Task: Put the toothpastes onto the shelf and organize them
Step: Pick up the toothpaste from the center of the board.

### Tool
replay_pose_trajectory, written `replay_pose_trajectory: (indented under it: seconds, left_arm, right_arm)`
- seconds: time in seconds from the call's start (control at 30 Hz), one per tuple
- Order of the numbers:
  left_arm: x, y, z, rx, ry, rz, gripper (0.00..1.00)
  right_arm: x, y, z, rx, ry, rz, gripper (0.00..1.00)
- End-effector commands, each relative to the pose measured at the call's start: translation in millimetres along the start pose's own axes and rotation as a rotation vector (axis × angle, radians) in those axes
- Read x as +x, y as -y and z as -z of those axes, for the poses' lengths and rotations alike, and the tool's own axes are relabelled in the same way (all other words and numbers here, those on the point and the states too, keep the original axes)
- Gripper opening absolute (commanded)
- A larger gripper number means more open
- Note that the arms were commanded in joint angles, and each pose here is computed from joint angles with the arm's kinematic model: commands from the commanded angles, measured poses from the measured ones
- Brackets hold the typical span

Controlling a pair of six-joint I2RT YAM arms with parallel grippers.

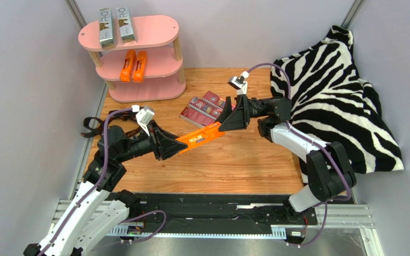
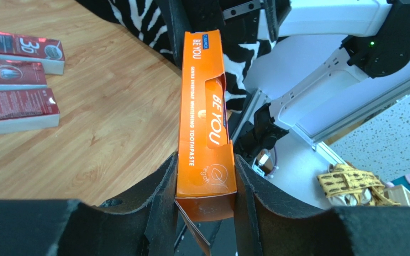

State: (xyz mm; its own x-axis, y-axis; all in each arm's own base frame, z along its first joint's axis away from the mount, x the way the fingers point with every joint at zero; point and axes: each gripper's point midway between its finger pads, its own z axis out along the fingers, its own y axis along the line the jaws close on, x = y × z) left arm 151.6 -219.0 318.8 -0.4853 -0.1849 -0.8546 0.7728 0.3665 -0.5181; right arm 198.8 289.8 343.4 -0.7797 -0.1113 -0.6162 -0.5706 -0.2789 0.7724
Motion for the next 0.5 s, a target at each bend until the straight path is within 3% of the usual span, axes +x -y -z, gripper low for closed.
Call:
replay_pose_trajectory:
  seconds: [0.0,0.07,0.1,0.13,0.17,0.2,0.27,0.47]
  left_arm:
    - [-14.8,-4.7,-2.0,-0.007,0.084,0.014,0.37]
    - [-13.1,-10.9,-1.9,-0.020,0.098,0.026,0.37]
    - [-15.9,-14.1,0.0,-0.036,0.117,0.031,0.37]
    - [-16.0,-15.8,0.6,-0.041,0.125,0.043,0.37]
    - [-14.3,-20.0,0.8,-0.052,0.131,0.052,0.37]
    - [-15.2,-25.2,2.2,-0.070,0.144,0.061,0.37]
    - [-13.3,-33.9,2.7,-0.091,0.160,0.092,0.37]
    - [-14.9,-67.9,10.0,-0.140,0.266,0.213,0.37]
  right_arm:
    - [-8.4,-15.2,11.3,0.022,0.093,0.193,0.88]
    - [-13.8,-13.2,15.4,0.074,0.125,0.298,0.90]
    - [-11.9,4.3,18.9,0.146,0.135,0.186,0.90]
    - [-15.2,-3.6,19.8,0.186,0.145,0.227,0.93]
    - [-25.2,10.1,24.1,0.284,0.174,0.384,0.94]
    - [-10.6,30.6,30.4,0.403,0.156,0.237,0.96]
    - [-20.7,32.0,42.7,0.558,0.198,0.323,1.00]
    - [-17.1,44.3,81.3,0.832,0.353,0.272,1.00]
